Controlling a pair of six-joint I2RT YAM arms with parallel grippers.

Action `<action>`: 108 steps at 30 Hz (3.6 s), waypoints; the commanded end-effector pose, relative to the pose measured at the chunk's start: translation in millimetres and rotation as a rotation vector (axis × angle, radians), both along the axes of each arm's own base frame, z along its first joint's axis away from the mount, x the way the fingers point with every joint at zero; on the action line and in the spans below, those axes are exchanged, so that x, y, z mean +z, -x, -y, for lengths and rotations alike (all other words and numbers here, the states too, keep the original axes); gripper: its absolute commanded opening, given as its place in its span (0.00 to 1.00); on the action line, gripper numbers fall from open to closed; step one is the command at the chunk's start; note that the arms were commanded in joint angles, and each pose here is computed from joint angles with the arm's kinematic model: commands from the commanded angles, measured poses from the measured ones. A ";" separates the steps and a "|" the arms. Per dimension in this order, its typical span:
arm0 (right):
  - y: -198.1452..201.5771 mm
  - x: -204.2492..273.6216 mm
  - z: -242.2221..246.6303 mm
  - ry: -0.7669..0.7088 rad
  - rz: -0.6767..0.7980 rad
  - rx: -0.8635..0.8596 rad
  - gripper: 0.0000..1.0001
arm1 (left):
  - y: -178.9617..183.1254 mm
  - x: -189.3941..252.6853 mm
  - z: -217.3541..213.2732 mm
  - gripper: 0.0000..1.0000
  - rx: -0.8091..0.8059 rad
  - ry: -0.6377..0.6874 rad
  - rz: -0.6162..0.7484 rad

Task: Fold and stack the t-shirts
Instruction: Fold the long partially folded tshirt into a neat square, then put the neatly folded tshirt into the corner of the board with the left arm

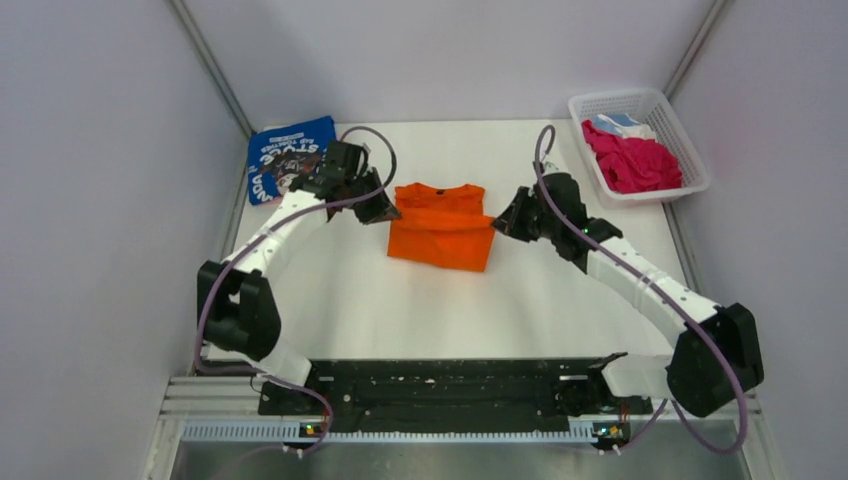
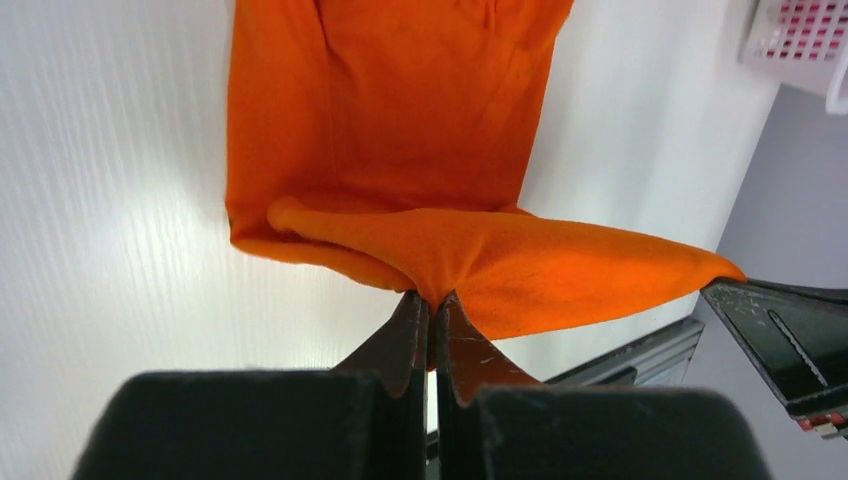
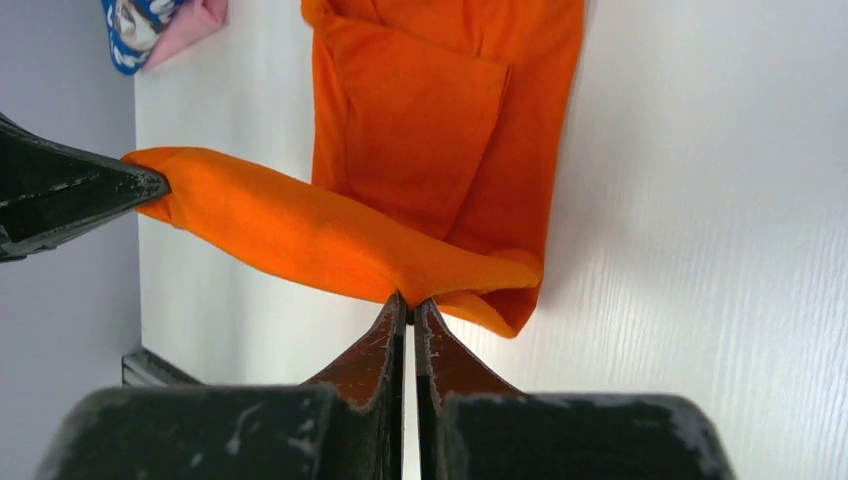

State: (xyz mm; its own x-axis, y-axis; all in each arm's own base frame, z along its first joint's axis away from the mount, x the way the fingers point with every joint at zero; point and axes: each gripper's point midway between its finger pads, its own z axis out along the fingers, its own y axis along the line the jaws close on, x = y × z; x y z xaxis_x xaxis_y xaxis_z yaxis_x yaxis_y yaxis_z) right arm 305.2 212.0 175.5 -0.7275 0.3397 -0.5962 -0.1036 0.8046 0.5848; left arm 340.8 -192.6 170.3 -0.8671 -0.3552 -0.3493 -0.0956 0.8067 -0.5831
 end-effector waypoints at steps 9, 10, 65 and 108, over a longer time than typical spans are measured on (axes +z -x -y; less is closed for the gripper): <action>-104.3 23.2 -8.5 -0.050 0.091 0.042 0.00 | -99.2 -9.4 -27.5 0.00 0.064 -0.027 0.005; -111.8 16.8 -9.3 -0.053 0.081 0.044 0.00 | -105.6 -12.3 -26.9 0.00 0.060 -0.014 0.007; -175.4 -144.6 -57.7 0.006 -0.074 0.188 0.99 | -178.1 -128.4 11.7 0.99 -0.043 -0.006 -0.085; 33.6 0.4 92.5 0.135 0.315 -0.299 0.99 | -2.7 -166.0 -10.1 0.00 0.199 -0.549 -0.240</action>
